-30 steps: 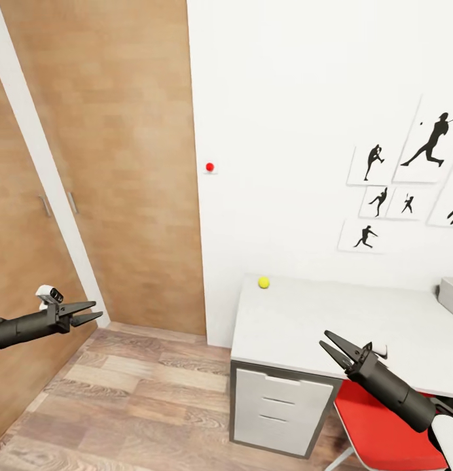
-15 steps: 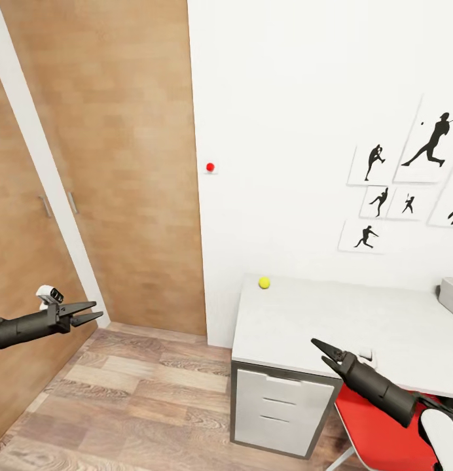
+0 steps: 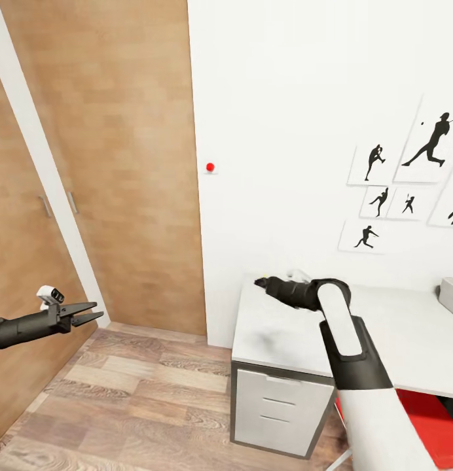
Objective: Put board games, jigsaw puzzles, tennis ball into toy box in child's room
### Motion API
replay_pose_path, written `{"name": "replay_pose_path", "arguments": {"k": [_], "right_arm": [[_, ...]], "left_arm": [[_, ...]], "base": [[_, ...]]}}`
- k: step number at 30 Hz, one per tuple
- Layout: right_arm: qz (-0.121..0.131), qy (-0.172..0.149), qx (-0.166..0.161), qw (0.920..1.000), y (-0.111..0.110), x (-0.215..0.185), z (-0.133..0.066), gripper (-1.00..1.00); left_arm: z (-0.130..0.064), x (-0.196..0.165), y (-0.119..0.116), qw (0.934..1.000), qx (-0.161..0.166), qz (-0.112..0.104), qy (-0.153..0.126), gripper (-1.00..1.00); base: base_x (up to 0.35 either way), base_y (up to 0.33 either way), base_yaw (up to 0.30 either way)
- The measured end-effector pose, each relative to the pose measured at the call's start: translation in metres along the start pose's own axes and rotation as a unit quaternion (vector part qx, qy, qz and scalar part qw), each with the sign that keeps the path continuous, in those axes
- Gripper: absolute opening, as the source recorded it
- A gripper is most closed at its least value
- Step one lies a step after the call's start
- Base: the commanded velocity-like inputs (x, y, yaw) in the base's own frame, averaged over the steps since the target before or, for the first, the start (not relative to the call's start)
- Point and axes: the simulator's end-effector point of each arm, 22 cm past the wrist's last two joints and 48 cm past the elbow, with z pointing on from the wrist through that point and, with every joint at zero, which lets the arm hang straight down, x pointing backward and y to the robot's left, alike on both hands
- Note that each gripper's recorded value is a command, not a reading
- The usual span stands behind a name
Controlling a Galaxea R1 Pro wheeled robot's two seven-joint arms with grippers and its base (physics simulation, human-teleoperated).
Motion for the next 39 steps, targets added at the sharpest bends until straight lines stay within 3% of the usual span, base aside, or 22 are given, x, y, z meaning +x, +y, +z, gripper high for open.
{"name": "replay_pose_path", "arguments": {"k": [1,3,4,5,8,12,19,25,28,31,34,36,39], "right_arm": [[-0.004,0.006,0.025,0.9997,0.000,-0.004,0.006,1.00],[-0.013,0.039,0.110,0.9931,-0.002,-0.012,0.027,1.00],[-0.015,0.048,0.127,0.9906,-0.004,-0.013,0.032,1.00],[-0.009,0.072,0.169,0.9829,-0.013,-0.012,0.045,1.00],[0.001,0.096,0.211,0.9727,-0.028,-0.007,0.057,1.00],[0.006,0.102,0.231,0.9675,-0.036,-0.006,0.059,1.00],[0.004,0.100,0.240,0.9657,-0.041,-0.007,0.059,1.00],[0.004,0.101,0.241,0.9652,-0.042,-0.006,0.060,1.00],[0.004,0.101,0.241,0.9651,-0.043,-0.006,0.060,1.00],[0.003,0.102,0.244,0.9645,-0.045,-0.006,0.061,1.00],[0.003,0.103,0.245,0.9641,-0.046,-0.005,0.062,1.00],[0.003,0.103,0.245,0.9640,-0.047,-0.004,0.063,1.00],[0.001,0.105,0.246,0.9636,-0.048,-0.003,0.065,1.00]], "left_arm": [[0.000,0.000,0.000,1.0000,0.000,0.000,0.000,1.00],[0.000,0.000,0.000,1.0000,-0.001,0.000,0.001,1.00],[0.000,0.000,0.000,1.0000,-0.001,0.000,0.001,1.00],[0.000,0.000,0.001,1.0000,-0.001,0.000,0.001,1.00],[-0.001,0.000,0.001,1.0000,-0.002,0.001,0.001,1.00],[-0.001,0.000,0.000,1.0000,-0.002,0.009,0.001,1.00],[0.001,0.001,0.000,0.9998,-0.002,0.019,0.004,1.00],[0.003,0.002,0.023,0.9981,-0.056,0.024,0.008,1.00],[0.003,0.002,0.052,0.9915,-0.126,0.030,0.015,1.00],[0.015,0.010,0.087,0.9777,-0.205,0.035,0.030,1.00],[0.037,0.023,0.106,0.9700,-0.237,0.033,0.043,1.00],[0.048,0.032,0.125,0.9588,-0.277,0.035,0.052,1.00],[0.048,0.037,0.144,0.9452,-0.319,0.038,0.056,1.00]], "base": [[0.000,0.000,0.000],[0.000,0.000,0.000],[0.000,0.000,0.000],[0.000,0.000,0.000],[0.002,0.000,0.000],[0.143,0.062,0.000],[0.157,0.020,0.000],[0.019,0.001,0.000],[0.003,0.000,-0.021],[0.001,0.000,-0.102],[0.000,0.000,-0.107],[0.000,0.000,-0.093],[0.000,0.000,-0.086]]}}
